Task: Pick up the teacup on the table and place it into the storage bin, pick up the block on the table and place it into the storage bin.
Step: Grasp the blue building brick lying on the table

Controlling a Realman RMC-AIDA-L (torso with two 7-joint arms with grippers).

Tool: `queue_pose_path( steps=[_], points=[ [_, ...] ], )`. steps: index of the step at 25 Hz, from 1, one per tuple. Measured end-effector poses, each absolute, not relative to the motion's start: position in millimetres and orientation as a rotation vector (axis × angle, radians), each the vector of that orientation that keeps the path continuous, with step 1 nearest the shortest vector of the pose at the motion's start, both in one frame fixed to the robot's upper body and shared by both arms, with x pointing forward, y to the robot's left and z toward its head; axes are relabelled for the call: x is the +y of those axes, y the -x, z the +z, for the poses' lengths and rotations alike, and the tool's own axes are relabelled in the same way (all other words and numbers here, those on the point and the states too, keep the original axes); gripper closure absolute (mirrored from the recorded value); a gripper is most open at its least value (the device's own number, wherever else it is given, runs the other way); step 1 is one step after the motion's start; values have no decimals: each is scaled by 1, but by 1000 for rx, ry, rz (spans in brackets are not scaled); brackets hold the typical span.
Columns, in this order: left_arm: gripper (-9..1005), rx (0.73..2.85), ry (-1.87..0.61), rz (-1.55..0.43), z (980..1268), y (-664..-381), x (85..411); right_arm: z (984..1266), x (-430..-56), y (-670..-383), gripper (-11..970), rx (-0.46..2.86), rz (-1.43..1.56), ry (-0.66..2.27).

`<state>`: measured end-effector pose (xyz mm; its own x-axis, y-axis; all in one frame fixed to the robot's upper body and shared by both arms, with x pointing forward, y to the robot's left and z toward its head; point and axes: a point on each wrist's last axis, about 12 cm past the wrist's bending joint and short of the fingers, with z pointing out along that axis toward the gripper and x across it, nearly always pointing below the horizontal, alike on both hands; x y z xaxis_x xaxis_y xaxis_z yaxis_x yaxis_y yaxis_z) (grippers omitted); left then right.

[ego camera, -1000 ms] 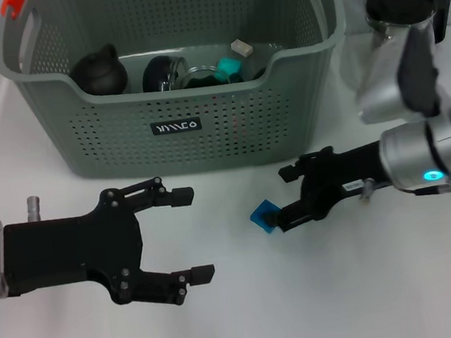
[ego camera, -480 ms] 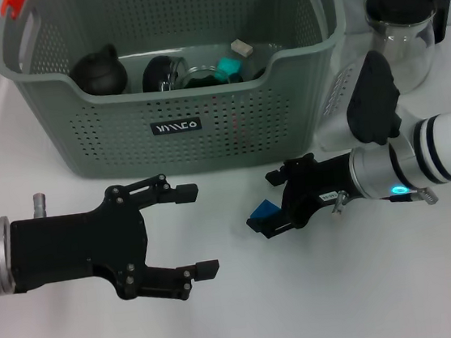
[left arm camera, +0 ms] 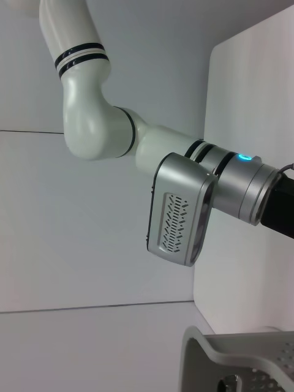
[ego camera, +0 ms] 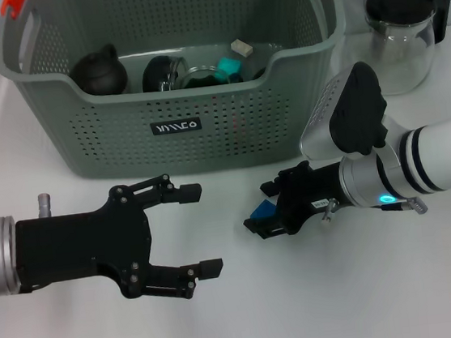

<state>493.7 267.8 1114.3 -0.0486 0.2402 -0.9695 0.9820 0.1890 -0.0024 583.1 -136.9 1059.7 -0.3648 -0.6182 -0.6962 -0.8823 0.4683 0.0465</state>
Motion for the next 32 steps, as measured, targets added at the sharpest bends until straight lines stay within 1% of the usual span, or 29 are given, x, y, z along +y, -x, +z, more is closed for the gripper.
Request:
queue_pose_path(
  steps=[1, 11, 22, 27, 32],
  points=[
    [59, 1490, -1228, -959, 1114, -494, 268, 1059, -137, -583, 236, 2109, 563, 1238],
    [59, 1491, -1228, -959, 1114, -494, 268, 1057, -139, -582, 231, 2127, 568, 1226],
    [60, 1494, -1225, -962, 1114, -493, 268, 1055, -139, -580, 379, 2140, 574, 1230],
    [61, 1496, -1224, -964, 1114, -493, 268, 1055, -139, -580, 532, 2138, 574, 1243],
    [61, 1500, -1220, -965, 1113, -492, 269, 1057, -140, -578, 530, 2129, 577, 1253]
  ],
)
